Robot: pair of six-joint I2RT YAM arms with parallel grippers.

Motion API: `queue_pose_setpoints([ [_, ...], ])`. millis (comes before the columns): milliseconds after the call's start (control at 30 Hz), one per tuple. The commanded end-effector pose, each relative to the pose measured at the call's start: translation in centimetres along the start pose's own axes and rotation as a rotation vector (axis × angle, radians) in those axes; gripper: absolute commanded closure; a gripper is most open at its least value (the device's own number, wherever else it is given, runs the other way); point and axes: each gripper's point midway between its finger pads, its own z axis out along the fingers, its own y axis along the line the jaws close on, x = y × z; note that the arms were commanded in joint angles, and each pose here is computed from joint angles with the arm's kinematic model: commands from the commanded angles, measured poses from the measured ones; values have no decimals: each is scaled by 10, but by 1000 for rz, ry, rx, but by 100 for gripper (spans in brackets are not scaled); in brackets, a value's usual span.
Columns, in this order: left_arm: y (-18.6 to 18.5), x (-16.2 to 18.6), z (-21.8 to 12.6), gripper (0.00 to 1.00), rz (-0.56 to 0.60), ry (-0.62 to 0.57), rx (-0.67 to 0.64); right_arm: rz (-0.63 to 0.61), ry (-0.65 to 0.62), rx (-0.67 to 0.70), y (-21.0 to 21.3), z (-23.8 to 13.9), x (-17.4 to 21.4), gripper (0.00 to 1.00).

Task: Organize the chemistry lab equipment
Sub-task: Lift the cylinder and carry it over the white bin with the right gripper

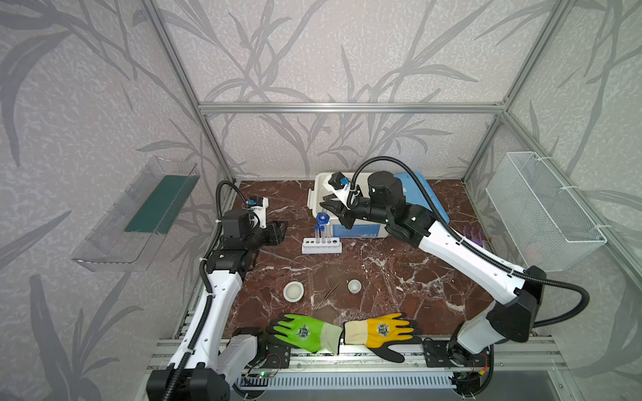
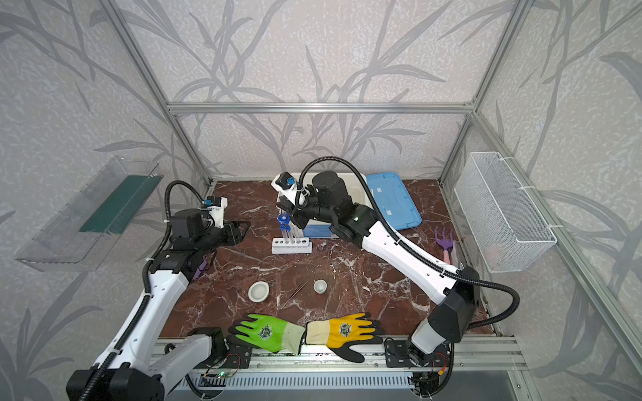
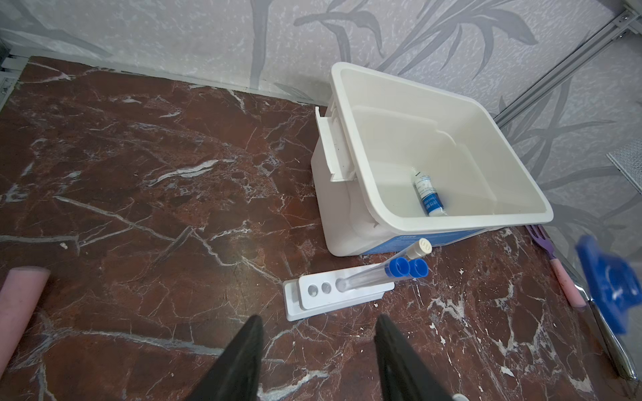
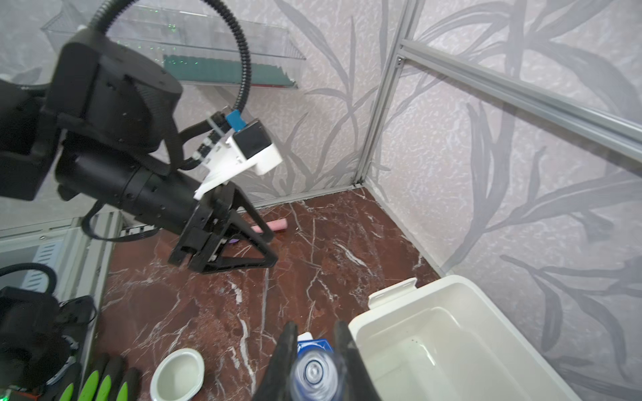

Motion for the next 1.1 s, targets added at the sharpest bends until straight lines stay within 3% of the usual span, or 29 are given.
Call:
queue_pose_setpoints([
  [0, -7, -6, -1, 47, 24, -3, 24, -1, 45, 106, -35, 17, 9, 83],
  [200, -14, -2, 1, 47, 32, 7, 51, 88, 74, 232, -103, 56, 33, 82],
  [500, -21, 7, 9, 47, 41, 50, 95, 143, 123, 269, -158, 119, 93, 81],
  [800, -17, 10, 11, 47, 50, 49, 75, 162, 196, 267, -181, 164, 148, 81],
  [1067, -14, 11, 11, 47, 66, 47, 64, 194, 222, 271, -189, 178, 190, 80],
])
